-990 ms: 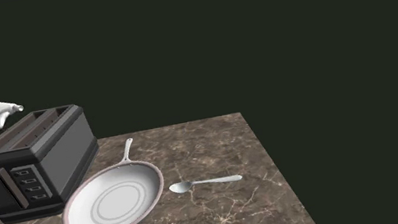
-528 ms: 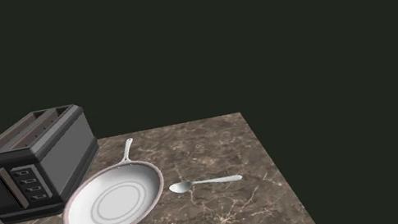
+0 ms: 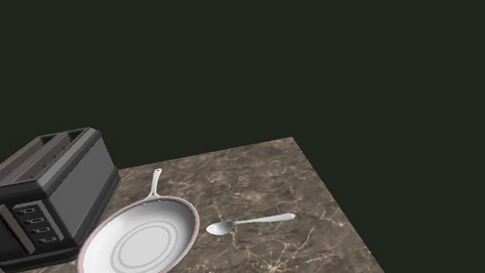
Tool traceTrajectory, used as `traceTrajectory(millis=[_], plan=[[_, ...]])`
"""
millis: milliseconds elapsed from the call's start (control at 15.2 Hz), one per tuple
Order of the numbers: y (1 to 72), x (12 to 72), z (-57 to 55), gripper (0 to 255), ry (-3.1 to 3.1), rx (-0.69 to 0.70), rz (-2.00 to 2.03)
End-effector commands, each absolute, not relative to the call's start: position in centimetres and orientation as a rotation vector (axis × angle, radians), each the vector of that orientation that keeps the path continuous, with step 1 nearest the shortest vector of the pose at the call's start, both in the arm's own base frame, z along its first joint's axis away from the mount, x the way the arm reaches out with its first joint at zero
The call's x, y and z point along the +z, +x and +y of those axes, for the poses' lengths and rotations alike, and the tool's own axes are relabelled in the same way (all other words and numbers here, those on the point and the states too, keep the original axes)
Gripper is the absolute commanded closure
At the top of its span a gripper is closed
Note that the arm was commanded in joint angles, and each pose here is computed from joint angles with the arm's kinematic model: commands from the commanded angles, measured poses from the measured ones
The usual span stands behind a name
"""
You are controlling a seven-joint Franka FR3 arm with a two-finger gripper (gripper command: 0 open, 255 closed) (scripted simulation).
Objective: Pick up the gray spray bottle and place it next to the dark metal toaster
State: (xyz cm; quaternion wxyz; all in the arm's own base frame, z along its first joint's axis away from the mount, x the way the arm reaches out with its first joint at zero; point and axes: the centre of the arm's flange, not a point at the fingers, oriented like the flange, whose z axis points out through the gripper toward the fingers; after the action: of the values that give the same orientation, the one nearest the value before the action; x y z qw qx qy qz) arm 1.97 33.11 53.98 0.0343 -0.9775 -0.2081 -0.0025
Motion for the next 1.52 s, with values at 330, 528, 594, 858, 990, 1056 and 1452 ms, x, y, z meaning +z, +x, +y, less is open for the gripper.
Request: traceTrajectory(millis=[330,528,594,858,990,1056,1452], plan=[[1.9,50.3,33.1,255,-3.005,-0.008,-0.640],[1.9,48.7,33.1,255,-3.005,-0.008,-0.640],[1.9,48.2,33.1,255,-3.005,-0.008,-0.640],[1.9,46.1,33.1,255,-3.005,-0.008,-0.640],[1.9,45.0,33.1,255,-3.005,-0.008,-0.640],[1.9,44.5,33.1,255,-3.005,-0.008,-0.640],[1.9,41.3,33.1,255,-3.005,-0.008,-0.640]])
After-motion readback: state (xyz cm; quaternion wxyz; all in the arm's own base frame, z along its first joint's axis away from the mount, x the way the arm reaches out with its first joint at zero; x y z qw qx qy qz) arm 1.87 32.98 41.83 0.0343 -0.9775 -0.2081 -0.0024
